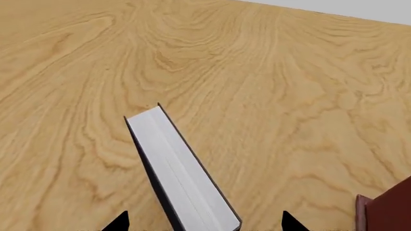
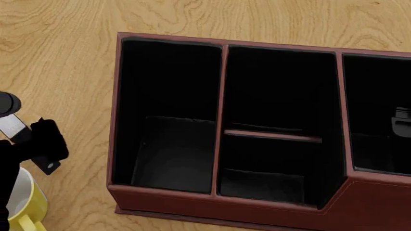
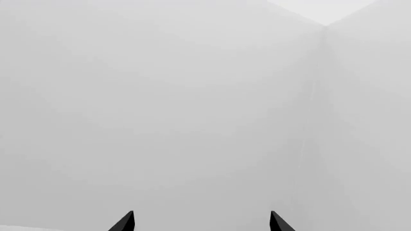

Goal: Pick up the book and place it in the back compartment of the caddy.

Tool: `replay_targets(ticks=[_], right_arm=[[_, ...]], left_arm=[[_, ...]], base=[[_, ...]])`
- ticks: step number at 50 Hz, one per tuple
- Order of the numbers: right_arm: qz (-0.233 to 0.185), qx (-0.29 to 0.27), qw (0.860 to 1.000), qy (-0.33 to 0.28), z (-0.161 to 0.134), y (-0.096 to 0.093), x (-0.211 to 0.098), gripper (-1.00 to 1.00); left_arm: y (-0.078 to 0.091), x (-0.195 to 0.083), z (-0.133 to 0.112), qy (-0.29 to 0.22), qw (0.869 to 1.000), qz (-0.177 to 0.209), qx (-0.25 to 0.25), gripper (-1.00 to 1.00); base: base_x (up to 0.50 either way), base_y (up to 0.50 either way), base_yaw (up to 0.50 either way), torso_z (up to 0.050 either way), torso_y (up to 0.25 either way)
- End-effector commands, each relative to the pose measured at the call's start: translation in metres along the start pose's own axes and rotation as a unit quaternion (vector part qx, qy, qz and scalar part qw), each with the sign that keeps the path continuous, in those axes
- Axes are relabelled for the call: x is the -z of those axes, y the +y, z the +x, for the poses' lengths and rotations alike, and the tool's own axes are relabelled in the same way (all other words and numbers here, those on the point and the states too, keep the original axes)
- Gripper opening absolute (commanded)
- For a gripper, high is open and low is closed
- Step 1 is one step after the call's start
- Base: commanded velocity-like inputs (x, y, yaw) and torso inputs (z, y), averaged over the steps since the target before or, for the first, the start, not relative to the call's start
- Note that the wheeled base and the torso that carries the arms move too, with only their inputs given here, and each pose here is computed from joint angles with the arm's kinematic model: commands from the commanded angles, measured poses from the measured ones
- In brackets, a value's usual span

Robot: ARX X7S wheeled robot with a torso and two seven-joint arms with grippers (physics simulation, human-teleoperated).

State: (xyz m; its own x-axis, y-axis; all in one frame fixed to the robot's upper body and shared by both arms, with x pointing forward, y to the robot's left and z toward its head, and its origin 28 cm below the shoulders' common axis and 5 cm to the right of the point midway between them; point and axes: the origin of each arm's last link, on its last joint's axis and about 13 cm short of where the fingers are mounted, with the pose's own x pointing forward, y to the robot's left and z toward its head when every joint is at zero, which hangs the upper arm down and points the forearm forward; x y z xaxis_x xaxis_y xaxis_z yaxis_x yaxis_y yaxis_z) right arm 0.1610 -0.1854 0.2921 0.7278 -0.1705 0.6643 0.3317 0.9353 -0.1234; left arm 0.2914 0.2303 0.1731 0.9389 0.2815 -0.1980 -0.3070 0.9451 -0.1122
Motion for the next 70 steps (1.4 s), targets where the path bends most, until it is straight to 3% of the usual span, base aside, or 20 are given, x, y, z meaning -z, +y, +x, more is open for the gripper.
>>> replay_targets(ticks=[1,44,60,61,70], right_arm=[[-0.001,-0.001,1.000,0.000,0.000,0.000,0.000,1.00],[-0.003,-0.001,1.000,0.000,0.001,0.000,0.000,1.00],[-0.003,0.000,1.000,0.000,0.000,-0.001,0.001,1.00],[-0.003,0.000,1.000,0.000,0.000,-0.001,0.001,1.00],[-0.004,0.000,1.000,0.000,0.000,-0.001,0.000,1.00]], left_arm=[[0.000,0.003,0.008,0.009,1.000,-0.002,-0.004,1.00],[-0.002,0.018,0.035,0.027,0.999,0.014,-0.014,1.00],[-0.003,0.019,0.034,0.021,1.000,0.014,-0.013,1.00],[-0.003,0.019,0.034,0.020,1.000,0.013,-0.014,-1.00],[-0.004,0.018,0.033,0.018,1.000,0.008,-0.012,-1.00]], base=[[0.00,0.00,0.00,0.000,0.000],[0.00,0.00,0.00,0.000,0.000],[0.00,0.00,0.00,0.000,0.000],[0.00,0.00,0.00,0.000,0.000],[0.00,0.00,0.00,0.000,0.000]])
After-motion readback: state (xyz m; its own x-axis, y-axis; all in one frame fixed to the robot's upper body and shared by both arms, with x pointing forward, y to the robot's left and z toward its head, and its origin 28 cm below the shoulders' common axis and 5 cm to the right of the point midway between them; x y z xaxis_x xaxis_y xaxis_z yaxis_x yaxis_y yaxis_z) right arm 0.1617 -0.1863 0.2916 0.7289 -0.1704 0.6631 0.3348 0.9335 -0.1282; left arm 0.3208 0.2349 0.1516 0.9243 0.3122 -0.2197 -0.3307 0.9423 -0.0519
